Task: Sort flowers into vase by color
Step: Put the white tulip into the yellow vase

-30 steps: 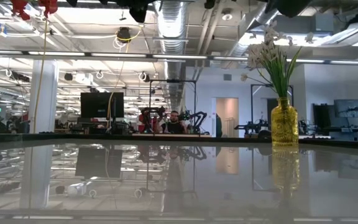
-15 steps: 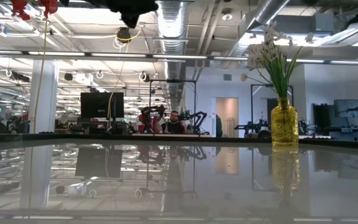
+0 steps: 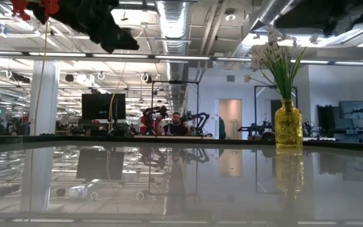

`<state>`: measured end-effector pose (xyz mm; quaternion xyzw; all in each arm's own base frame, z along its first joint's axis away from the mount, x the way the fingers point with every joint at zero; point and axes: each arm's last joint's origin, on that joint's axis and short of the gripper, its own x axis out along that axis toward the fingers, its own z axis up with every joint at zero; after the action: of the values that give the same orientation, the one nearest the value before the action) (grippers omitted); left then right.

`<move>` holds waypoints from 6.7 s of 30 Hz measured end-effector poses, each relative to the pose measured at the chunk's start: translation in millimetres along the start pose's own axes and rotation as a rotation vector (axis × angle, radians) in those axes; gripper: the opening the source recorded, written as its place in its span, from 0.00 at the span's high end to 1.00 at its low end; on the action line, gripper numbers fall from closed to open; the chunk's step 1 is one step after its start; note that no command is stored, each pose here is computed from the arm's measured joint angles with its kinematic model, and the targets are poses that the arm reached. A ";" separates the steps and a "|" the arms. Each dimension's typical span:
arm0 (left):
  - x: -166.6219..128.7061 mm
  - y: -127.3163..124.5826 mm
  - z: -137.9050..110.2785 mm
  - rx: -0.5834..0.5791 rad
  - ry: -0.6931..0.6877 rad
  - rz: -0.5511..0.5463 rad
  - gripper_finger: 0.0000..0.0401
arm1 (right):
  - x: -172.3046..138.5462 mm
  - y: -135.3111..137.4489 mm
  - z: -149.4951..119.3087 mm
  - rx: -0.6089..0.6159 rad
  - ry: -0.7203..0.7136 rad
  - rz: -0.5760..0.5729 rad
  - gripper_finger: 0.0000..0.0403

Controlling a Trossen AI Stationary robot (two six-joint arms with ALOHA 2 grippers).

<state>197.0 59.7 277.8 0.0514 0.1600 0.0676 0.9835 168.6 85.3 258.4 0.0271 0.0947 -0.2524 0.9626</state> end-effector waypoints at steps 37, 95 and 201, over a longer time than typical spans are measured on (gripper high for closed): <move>-6.9 -0.2 -10.2 -0.034 -0.035 -0.006 0.71 | -56.6 -78.6 -25.4 0.048 -0.028 -0.121 0.95; -7.0 -1.2 -7.4 0.001 -0.069 -0.050 0.71 | -45.4 -131.5 52.0 0.123 -0.157 -0.812 0.95; -7.6 -1.8 -1.9 0.014 -0.131 -0.091 0.71 | 51.0 -130.7 -66.7 0.253 -0.135 -0.551 0.95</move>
<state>189.5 57.0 278.1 0.0551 0.0981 0.0184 0.9935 136.7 -46.5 182.4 0.1030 0.0023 -0.5147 0.8511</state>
